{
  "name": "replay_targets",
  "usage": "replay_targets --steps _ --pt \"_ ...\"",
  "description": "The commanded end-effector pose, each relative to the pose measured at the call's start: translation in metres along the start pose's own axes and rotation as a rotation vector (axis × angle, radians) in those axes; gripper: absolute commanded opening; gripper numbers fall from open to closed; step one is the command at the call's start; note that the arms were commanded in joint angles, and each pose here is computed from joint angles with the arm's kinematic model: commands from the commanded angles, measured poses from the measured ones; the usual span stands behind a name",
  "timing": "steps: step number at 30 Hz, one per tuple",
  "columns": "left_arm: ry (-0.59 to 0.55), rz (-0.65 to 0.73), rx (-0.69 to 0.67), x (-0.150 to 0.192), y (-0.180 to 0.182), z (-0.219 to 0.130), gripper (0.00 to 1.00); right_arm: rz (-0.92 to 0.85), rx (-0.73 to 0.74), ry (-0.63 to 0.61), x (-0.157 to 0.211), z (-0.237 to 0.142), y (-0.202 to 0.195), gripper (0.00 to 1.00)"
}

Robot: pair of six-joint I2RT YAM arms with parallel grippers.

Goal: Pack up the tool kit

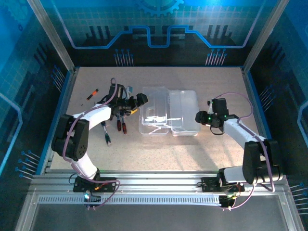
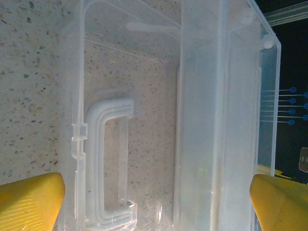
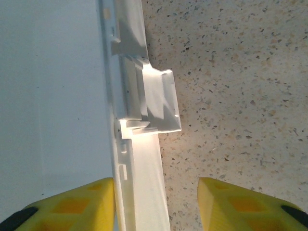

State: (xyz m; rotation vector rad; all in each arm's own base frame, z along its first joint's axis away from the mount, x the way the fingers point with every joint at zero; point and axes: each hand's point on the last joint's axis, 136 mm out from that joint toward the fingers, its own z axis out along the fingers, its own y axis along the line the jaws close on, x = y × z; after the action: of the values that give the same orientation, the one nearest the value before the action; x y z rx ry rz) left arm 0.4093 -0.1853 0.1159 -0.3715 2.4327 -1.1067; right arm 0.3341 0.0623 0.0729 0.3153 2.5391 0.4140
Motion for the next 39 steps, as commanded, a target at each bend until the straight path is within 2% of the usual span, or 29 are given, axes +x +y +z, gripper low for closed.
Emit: replay_targets --steps 1,7,11,15,21,24,29,31,36,39 --pt "-0.025 0.053 0.017 -0.010 -0.017 -0.023 0.99 0.017 -0.007 -0.009 -0.001 0.002 -0.003 0.47" --pt "-0.066 0.078 -0.039 -0.018 -0.019 -0.043 0.99 0.007 -0.052 -0.049 -0.011 -0.012 0.009 0.48" --pt "-0.121 0.046 -0.157 -0.026 -0.004 -0.060 0.98 0.006 -0.087 -0.078 -0.016 -0.024 0.018 0.48" --pt "-0.172 -0.021 -0.311 -0.023 0.024 -0.076 0.91 -0.012 -0.113 -0.111 -0.020 -0.038 0.027 0.48" --pt "-0.217 -0.117 -0.597 -0.001 0.079 -0.112 0.85 -0.047 -0.125 -0.168 -0.025 -0.057 0.036 0.47" --pt "-0.221 -0.195 -0.707 0.015 0.110 -0.129 0.77 -0.056 -0.142 -0.172 -0.024 -0.059 0.040 0.47" --pt "-0.182 -0.278 -0.769 0.037 0.147 -0.133 0.67 -0.067 -0.180 -0.153 -0.021 -0.056 0.046 0.47" --pt "-0.176 -0.318 -0.783 0.042 0.158 -0.133 0.58 -0.064 -0.197 -0.147 -0.020 -0.053 0.049 0.47" --pt "-0.180 -0.332 -0.789 0.039 0.176 -0.128 0.53 -0.064 -0.222 -0.131 -0.018 -0.050 0.053 0.47" --pt "-0.167 -0.332 -0.848 0.037 0.188 -0.131 0.52 -0.065 -0.229 -0.127 -0.016 -0.050 0.054 0.46"
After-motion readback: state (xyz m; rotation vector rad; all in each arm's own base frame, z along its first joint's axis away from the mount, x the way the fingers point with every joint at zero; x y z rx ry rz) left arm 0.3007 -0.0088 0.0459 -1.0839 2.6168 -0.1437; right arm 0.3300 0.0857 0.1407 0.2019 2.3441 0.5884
